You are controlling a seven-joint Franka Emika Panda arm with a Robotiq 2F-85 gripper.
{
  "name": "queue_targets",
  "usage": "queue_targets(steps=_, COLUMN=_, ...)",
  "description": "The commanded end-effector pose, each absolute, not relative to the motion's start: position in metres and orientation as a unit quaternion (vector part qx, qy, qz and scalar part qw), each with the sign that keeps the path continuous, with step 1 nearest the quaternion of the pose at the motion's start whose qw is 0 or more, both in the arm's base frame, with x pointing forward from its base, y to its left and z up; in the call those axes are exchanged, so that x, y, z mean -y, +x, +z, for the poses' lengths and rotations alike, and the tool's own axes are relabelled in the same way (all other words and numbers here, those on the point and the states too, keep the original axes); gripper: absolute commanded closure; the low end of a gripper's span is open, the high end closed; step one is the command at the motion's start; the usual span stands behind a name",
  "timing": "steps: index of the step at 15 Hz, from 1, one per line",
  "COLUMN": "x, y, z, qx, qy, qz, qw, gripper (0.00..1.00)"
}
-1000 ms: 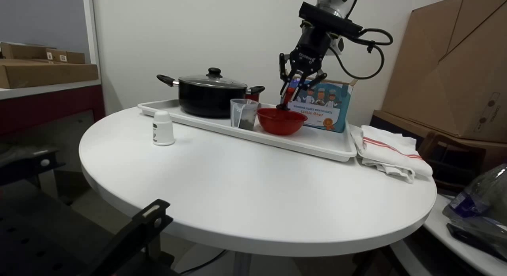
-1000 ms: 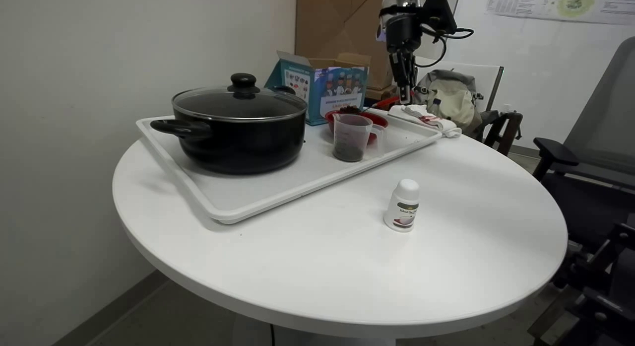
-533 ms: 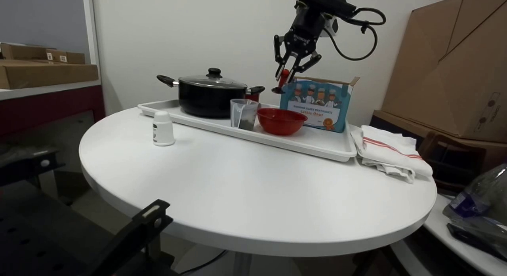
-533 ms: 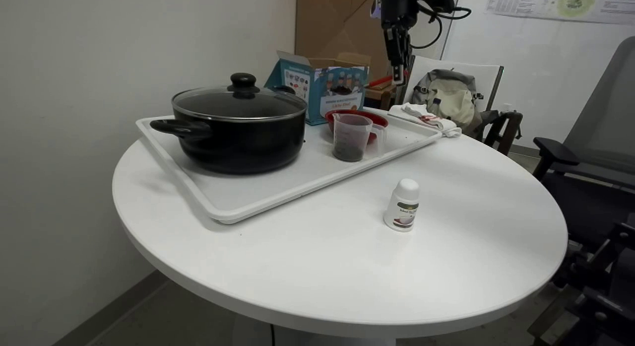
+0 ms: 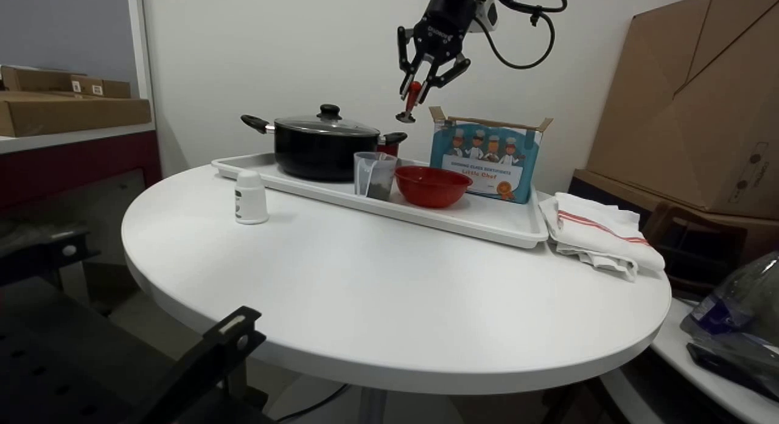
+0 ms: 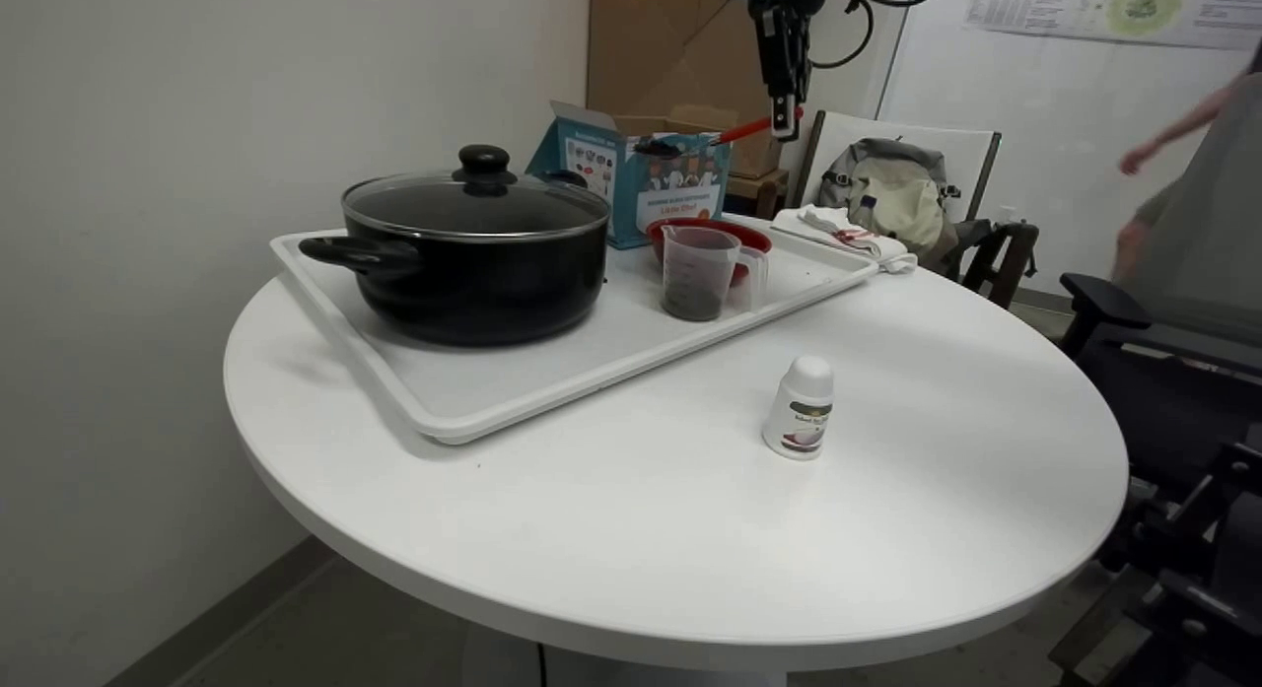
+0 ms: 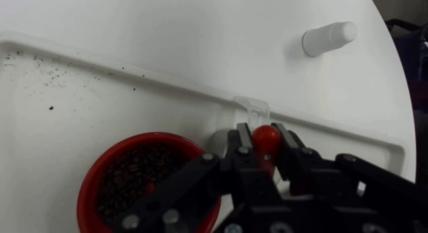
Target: Use the spoon to scoop some of the contents of the red bowl and put them in the colourless container
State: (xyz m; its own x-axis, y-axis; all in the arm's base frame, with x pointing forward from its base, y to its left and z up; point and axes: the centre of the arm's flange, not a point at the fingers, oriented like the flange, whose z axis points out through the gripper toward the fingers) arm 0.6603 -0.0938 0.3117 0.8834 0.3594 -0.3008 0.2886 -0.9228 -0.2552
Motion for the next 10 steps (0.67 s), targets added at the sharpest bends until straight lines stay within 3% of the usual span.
queue_targets(steps=1, x=0.078, y=0.626, z=0.319, qx=0.181, qy=-0.964, qz=0.168, qw=0.104, gripper=0.89)
queue_targets(steps=10, x=0.064, y=0.591, z=0.314, qx=0.187, qy=-0.961, qz=0.18, qw=0.09, gripper=0.89)
